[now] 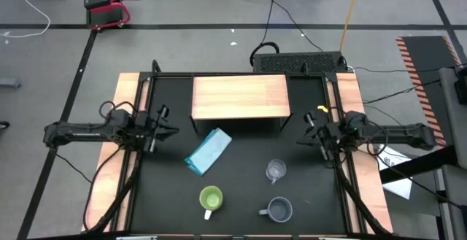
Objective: Stack small to large cups/mugs on shelf
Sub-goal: Put the transparent mug on the shelf
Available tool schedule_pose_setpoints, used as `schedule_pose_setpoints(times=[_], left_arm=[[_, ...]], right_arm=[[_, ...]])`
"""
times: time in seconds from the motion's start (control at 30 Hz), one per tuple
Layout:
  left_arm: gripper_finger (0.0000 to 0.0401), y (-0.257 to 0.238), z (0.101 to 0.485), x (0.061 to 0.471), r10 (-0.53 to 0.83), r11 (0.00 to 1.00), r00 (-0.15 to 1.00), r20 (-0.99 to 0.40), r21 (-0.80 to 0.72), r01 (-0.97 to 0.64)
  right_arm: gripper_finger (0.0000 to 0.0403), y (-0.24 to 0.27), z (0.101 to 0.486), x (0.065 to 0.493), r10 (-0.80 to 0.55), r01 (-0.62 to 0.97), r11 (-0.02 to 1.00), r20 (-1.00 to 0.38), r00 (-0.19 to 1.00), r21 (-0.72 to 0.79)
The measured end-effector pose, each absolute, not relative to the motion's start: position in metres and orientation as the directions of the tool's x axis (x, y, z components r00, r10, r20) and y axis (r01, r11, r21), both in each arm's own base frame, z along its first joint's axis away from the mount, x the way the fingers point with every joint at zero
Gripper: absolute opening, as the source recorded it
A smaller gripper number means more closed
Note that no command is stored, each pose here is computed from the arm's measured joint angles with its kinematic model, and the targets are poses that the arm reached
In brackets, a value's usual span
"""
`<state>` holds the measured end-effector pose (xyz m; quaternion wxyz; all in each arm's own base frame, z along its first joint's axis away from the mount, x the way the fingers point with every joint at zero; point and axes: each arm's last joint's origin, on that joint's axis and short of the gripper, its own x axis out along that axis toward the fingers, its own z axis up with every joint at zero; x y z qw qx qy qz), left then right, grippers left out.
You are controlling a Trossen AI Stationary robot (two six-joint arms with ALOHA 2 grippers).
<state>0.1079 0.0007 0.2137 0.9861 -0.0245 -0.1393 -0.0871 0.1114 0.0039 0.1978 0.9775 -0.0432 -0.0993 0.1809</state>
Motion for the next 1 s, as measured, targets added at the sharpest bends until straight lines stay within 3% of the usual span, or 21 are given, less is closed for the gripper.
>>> schedule_pose_setpoints(times=[0.5, 0.73, 1.0], left_arm=[[0.003, 0.002, 0.237, 0.122, -0.142, 0.989, 0.966, 0.218, -0.014, 0.148], [0.003, 0.003, 0.238, 0.125, -0.141, 0.989, 0.969, 0.203, -0.014, 0.147], [0.003, 0.003, 0.238, 0.125, -0.141, 0.989, 0.969, 0.203, -0.016, 0.148]], right_arm=[[0.0, 0.033, 0.235, 0.151, 0.524, -0.524, 0.849, -0.015, 0.851, -0.072], [0.0, 0.046, 0.255, 0.171, 0.437, -0.463, 0.883, -0.229, 0.87, -0.073], [0.0, 0.046, 0.251, 0.168, 0.303, -0.391, 0.909, -0.417, 0.857, -0.143]])
